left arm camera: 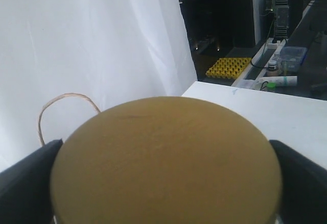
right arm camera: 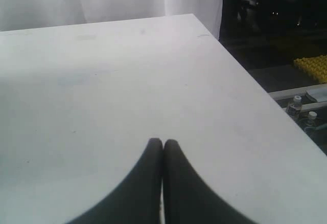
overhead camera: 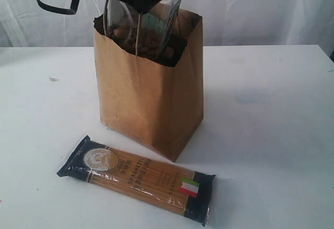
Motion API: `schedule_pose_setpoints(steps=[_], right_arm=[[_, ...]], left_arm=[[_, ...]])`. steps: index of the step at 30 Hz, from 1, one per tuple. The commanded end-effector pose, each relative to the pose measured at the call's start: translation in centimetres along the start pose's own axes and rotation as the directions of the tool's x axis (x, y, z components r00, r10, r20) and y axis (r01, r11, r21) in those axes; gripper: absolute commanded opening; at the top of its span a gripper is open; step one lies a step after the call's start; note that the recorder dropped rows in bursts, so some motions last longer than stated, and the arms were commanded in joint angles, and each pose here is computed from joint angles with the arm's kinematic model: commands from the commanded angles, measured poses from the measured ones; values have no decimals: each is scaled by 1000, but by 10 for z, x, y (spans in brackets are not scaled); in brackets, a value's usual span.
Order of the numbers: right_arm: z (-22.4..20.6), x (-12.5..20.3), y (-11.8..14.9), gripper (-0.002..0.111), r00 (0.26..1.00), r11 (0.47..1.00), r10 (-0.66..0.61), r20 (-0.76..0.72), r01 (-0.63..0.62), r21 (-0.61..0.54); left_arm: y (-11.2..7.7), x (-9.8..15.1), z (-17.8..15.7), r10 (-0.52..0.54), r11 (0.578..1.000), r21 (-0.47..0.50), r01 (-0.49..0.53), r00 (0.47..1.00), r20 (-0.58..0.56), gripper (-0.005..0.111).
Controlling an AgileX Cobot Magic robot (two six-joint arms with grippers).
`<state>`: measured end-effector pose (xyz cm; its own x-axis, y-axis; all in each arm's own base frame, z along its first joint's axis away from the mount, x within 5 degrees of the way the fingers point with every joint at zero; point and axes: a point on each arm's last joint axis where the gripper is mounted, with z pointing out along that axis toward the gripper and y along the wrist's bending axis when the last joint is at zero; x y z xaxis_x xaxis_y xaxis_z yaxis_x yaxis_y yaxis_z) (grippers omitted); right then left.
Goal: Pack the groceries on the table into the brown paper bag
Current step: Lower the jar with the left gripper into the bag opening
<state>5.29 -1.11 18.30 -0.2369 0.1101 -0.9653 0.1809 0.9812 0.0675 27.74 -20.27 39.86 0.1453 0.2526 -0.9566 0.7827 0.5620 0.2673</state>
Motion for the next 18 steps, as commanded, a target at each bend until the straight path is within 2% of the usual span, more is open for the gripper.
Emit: schedule_pose_setpoints(steps=[1, 7, 11, 14, 15, 17, 18], right_arm=[[0, 0, -1, 0, 1000, 1000, 1, 6, -1, 8], [0, 0, -1, 0, 1000, 1000, 1, 6, -1, 8], [0, 0, -1, 0, 1000, 1000, 27, 6, -27, 7], [0, 0, -1, 0, 1000, 1000, 23, 6, -23, 7], [0, 0, -1, 0, 1000, 1000, 23, 6, -23, 7], [0, 0, -1, 0, 1000, 1000, 23, 6, -23, 7], [0, 0, -1, 0, 1000, 1000, 23, 6, -23, 7]], left_arm=[[0, -4, -4, -3, 1000, -6, 4, 1000, 13, 106], [0, -4, -4, -5, 1000, -4, 6, 1000, 13, 106], [-2, -5, -4, -110, 994, 27, 110, 994, 16, 105], [1, -5, -5, -63, 998, -5, 63, 998, 15, 105], [3, -4, -6, -100, 995, -13, 100, 995, 14, 105], [0, 0, -1, -236, 972, 21, 236, 972, 1, 105], [-1, 2, 1, -231, 972, 43, 231, 973, -7, 105]])
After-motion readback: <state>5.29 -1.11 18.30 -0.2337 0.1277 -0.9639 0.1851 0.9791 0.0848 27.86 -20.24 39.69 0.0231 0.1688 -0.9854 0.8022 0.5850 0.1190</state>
